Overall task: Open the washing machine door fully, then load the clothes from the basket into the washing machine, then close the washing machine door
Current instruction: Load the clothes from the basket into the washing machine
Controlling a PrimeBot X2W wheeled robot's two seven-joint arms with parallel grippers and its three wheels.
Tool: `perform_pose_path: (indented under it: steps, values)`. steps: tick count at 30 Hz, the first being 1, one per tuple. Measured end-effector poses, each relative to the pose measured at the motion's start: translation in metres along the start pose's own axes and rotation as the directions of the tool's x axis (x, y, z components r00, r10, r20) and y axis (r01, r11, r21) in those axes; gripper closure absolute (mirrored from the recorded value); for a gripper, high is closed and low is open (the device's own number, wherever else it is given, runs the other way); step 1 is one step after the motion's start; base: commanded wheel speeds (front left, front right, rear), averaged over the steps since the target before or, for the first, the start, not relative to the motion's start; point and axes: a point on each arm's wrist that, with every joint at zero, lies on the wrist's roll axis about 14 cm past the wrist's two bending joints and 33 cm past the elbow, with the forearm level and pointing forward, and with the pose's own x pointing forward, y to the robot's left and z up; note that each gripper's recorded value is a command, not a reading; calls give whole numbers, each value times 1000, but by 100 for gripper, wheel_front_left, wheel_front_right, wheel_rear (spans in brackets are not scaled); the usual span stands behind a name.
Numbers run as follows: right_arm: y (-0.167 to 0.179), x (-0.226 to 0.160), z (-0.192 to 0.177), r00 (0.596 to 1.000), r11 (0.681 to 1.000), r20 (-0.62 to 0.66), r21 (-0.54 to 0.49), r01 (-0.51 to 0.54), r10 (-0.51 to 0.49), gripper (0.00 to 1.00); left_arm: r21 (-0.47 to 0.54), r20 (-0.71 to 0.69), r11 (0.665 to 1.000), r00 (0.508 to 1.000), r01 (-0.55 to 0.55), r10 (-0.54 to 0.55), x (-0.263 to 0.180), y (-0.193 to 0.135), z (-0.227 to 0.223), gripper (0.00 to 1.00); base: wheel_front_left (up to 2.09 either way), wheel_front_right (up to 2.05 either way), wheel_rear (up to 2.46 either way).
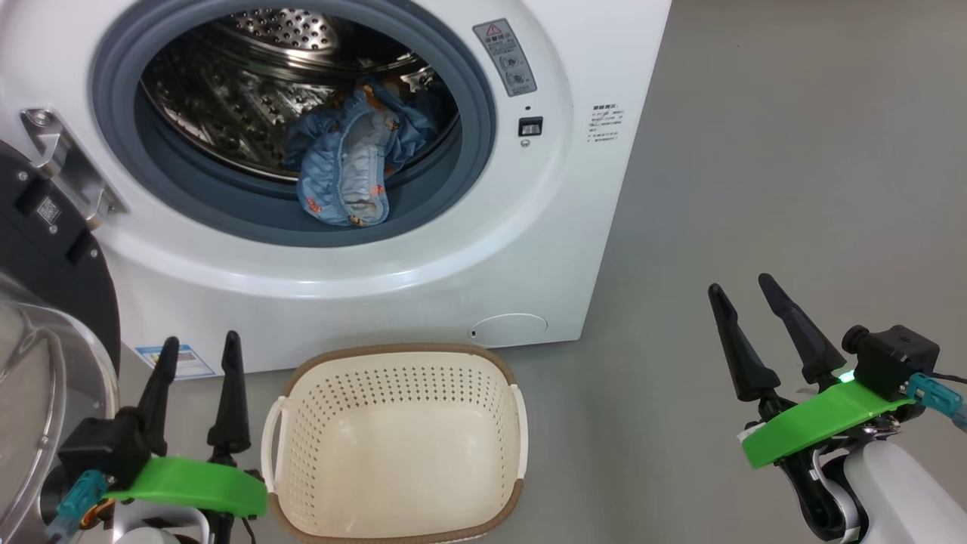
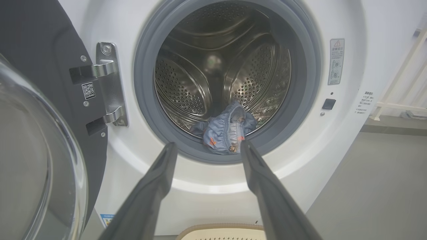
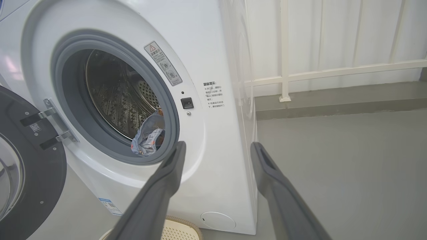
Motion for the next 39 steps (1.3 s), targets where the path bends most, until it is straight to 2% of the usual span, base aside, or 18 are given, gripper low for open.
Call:
perform_pose_path:
  steps: [9,18,26,39]
  values:
    - [0,0,0,1000,1000,-1,-1,-1,1,0,1,4,1000,1000,8,-8,0,-2,2,0,0,0,0]
    - [-2,3,-7,1000,1000,-18,5,2,-2,0,2,-56,1000,998,31,-30,9,-8,-11,0,0,0,0]
    - [-10,10,-21,999,999,-47,20,25,-24,0,10,-76,994,991,107,-106,54,-23,-9,0,0,0,0]
    - [-25,35,-44,995,997,-77,45,67,-64,0,-10,-259,987,953,163,-160,150,-51,-47,0,0,0,0]
